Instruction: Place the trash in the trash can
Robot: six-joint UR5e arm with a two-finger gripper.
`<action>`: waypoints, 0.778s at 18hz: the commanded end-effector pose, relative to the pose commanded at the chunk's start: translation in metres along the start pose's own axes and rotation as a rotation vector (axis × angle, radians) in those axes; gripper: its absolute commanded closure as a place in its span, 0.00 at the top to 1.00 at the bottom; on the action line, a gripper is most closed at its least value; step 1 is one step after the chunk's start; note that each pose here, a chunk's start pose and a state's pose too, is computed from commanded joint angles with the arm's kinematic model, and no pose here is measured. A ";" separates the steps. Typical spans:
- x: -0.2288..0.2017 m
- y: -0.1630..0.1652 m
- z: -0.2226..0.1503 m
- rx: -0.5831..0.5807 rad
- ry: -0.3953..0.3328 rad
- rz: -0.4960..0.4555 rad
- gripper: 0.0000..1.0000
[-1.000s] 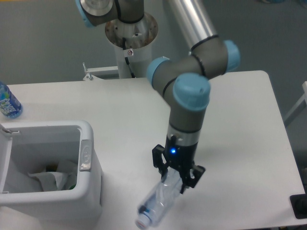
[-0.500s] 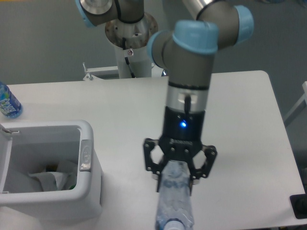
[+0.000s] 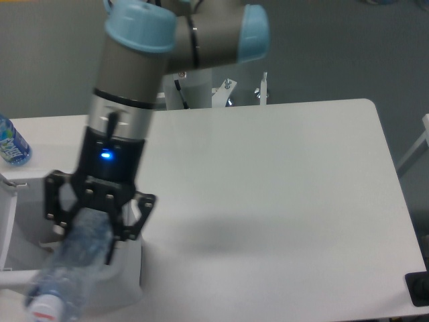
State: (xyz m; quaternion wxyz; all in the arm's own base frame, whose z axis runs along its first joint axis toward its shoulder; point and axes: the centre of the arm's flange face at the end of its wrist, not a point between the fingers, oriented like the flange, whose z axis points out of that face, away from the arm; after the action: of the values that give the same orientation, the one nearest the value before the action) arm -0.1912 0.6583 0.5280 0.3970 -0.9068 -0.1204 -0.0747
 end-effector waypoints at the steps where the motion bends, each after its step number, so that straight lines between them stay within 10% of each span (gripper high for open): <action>1: 0.007 0.006 0.006 -0.014 0.008 0.002 0.65; 5: 0.012 0.018 0.007 -0.034 0.014 0.001 0.75; 7: 0.012 0.017 0.005 -0.033 0.013 0.000 1.00; 14: -0.053 0.009 -0.025 -0.003 -0.118 -0.003 1.00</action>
State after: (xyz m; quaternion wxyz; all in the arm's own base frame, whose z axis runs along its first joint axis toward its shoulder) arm -0.2407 0.6249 0.5262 0.3878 -0.9100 -0.1449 -0.0216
